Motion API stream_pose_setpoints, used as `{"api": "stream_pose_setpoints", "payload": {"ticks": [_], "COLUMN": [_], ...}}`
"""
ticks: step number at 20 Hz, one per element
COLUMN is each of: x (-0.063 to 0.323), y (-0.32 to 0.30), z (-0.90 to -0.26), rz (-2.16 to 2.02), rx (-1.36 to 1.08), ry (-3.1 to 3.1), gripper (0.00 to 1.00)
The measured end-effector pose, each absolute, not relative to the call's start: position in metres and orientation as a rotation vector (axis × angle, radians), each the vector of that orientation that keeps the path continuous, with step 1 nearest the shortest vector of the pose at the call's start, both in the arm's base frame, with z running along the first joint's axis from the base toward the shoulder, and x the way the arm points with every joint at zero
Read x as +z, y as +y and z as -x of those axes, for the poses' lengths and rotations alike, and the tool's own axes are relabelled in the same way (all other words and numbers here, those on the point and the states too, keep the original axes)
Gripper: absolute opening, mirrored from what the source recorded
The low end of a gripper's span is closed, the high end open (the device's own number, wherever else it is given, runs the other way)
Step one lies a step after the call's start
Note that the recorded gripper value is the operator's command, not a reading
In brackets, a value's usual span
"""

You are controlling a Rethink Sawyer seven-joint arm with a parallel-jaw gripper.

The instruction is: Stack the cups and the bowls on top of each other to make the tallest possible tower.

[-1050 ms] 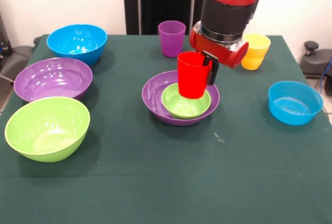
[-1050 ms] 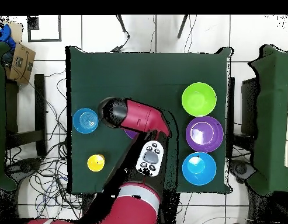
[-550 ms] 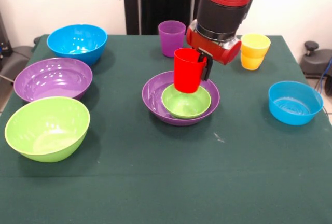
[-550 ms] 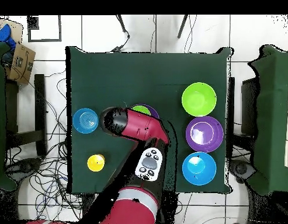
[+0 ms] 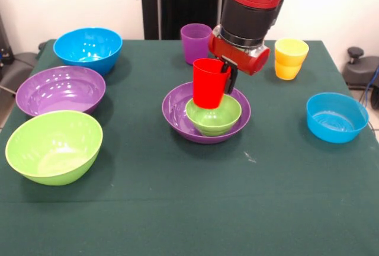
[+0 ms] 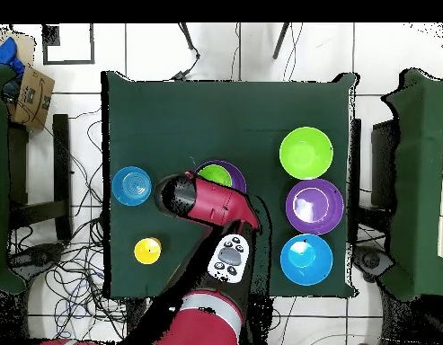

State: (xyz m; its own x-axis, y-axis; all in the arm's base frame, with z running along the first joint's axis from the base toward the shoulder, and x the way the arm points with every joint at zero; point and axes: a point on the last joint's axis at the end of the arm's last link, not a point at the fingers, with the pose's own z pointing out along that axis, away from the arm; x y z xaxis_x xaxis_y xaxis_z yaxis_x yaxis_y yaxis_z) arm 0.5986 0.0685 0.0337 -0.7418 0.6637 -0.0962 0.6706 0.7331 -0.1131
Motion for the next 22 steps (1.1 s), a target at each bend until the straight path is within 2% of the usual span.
{"api": "stream_pose_setpoints", "payload": {"ticks": [22], "x": [0.0342], "y": [0.0711], "z": [-0.5961], "rz": [-1.109], "rx": [-0.226], "ry": [2.875], "gripper": [0.00]}}
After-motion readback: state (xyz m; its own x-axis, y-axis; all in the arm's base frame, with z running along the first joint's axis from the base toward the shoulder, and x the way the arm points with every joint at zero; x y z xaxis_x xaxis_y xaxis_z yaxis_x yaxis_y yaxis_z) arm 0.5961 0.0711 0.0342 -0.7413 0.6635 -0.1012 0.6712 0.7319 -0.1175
